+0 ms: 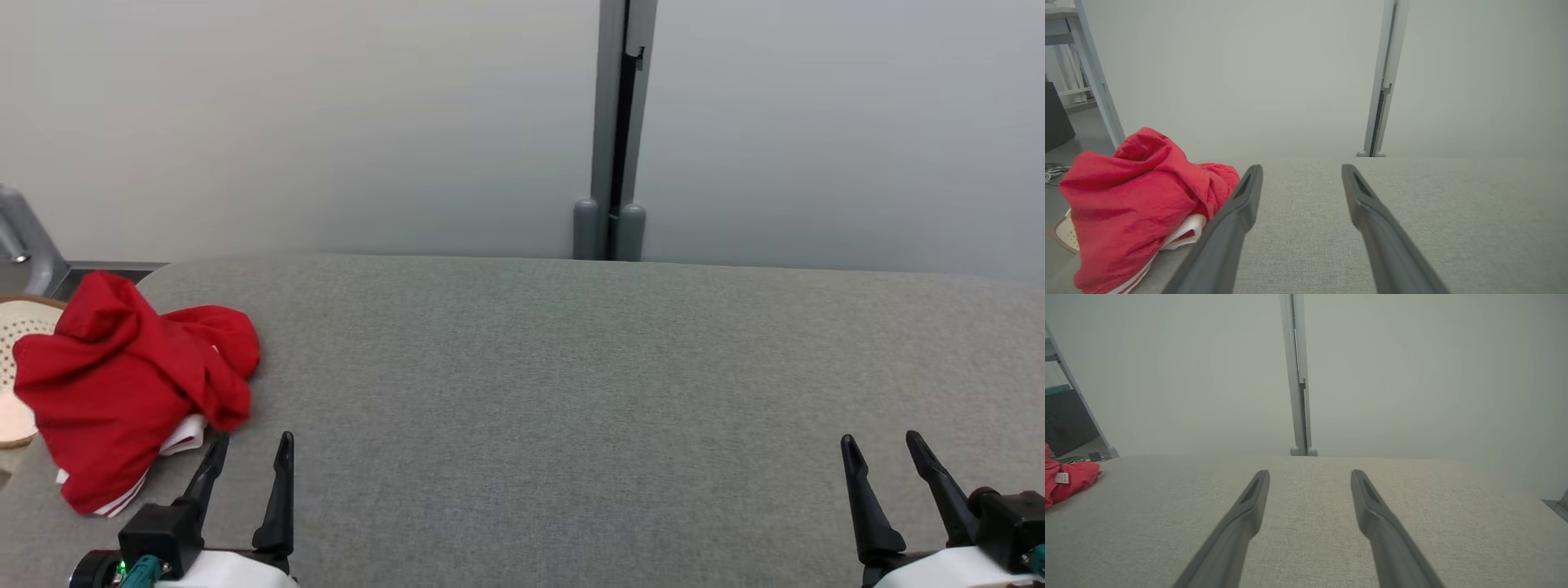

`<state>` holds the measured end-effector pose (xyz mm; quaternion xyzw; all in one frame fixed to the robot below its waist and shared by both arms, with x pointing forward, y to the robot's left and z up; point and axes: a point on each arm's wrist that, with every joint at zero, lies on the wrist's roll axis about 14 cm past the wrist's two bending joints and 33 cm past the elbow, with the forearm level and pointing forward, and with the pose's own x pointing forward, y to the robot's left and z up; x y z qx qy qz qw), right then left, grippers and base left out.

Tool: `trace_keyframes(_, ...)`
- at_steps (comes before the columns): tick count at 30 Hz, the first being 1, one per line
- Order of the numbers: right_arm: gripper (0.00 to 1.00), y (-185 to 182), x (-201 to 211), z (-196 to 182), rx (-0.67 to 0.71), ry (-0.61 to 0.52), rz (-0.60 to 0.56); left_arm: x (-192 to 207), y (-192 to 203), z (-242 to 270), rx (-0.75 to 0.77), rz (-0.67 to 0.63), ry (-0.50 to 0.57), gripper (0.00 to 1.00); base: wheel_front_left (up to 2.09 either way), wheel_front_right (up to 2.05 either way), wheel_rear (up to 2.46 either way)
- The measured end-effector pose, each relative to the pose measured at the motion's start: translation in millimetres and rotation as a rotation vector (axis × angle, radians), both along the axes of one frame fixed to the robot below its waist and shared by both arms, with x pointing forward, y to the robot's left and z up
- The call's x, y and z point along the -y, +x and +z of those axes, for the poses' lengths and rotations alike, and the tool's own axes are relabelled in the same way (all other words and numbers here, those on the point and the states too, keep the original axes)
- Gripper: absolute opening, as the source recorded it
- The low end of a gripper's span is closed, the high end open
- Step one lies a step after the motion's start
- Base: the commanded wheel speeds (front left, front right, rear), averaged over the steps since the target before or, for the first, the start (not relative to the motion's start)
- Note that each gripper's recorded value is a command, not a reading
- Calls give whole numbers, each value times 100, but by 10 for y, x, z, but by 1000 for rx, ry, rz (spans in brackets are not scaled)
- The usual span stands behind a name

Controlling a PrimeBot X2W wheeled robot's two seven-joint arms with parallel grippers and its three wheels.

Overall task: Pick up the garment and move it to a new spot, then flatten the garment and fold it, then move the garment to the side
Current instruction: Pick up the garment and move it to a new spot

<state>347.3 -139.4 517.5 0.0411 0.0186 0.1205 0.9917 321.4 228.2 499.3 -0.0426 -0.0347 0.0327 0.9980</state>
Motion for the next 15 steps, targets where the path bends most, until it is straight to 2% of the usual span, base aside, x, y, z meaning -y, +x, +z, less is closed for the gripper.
trace_keyframes(7, 100, 123, -513, 73, 12, -10, 154, -468, -212, 117, 39, 150, -7, 100, 0, 0, 0)
trace_keyframes(15, 100, 196, -1176, 117, 16, -7, 346, -979, -700, 134, 54, 334, -11, 100, 0, 0, 0)
